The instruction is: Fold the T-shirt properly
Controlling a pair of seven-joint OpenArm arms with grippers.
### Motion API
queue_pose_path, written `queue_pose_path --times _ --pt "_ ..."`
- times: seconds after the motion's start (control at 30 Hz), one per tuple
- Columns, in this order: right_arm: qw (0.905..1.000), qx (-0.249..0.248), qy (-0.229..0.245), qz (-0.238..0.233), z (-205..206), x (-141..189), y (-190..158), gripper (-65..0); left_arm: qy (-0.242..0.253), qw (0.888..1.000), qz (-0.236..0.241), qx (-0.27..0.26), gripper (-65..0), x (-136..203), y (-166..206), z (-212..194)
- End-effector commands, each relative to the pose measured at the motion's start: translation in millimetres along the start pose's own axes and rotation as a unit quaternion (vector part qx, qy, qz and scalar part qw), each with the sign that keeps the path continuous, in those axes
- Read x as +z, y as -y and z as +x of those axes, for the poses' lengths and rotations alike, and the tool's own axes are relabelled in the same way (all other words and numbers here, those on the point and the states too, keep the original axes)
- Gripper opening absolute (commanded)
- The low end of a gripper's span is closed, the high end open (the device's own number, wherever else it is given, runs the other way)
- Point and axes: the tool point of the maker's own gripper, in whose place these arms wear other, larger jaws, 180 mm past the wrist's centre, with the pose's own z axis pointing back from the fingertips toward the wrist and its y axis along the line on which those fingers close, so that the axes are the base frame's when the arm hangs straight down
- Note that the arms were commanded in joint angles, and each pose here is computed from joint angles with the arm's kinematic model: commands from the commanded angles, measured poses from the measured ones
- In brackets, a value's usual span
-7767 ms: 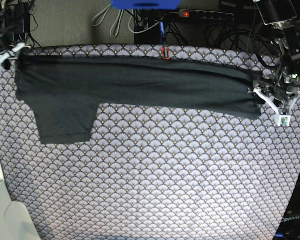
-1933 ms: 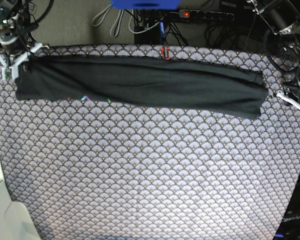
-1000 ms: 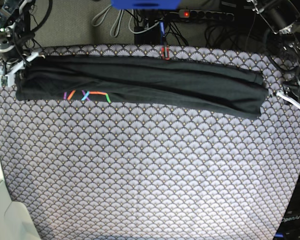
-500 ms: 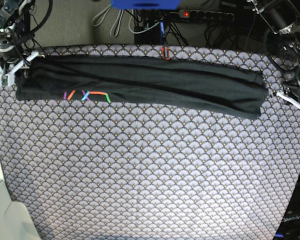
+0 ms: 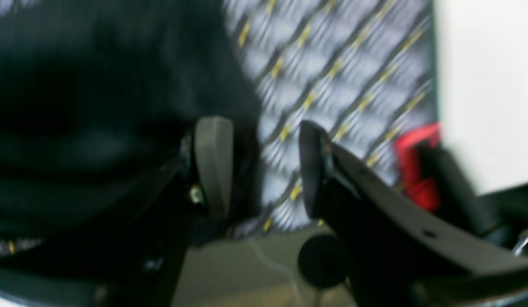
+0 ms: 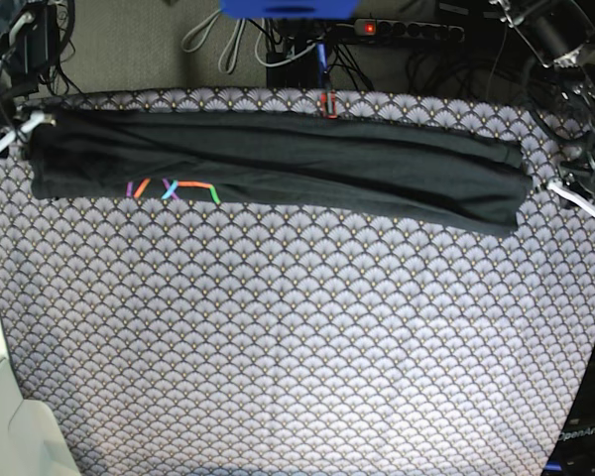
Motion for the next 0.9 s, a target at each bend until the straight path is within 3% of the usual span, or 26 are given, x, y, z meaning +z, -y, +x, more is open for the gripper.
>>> queue_pose_path --times 0.0,0.23,0.47,0.67,0.87 --pt "0.9997 0.008 0.02 -0.007 13 6 6 -38.0 0.027 1.0 0.005 -0.006 -55.6 5 -5 19" --pt "0.9963 0.038 0.074 -0.019 52 30 -10 -37.8 0.025 1.0 0.004 -0.005 -51.9 5 -3 17" --pt "0.9991 0.034 0.025 0.007 29 29 -42 -37.7 -0.006 1.0 0.004 -0.005 -42.9 5 -3 6" --pt "0.9985 0.01 -0.018 0.05 -1 -1 -57 -37.7 -0.01 1.0 0.002 -0.004 -42.1 5 -2 5" --pt "0.998 0.0 -0.031 0.055 -4 -16 -48 -37.7 0.004 0.998 -0.053 0.027 -42.1 7 15 11"
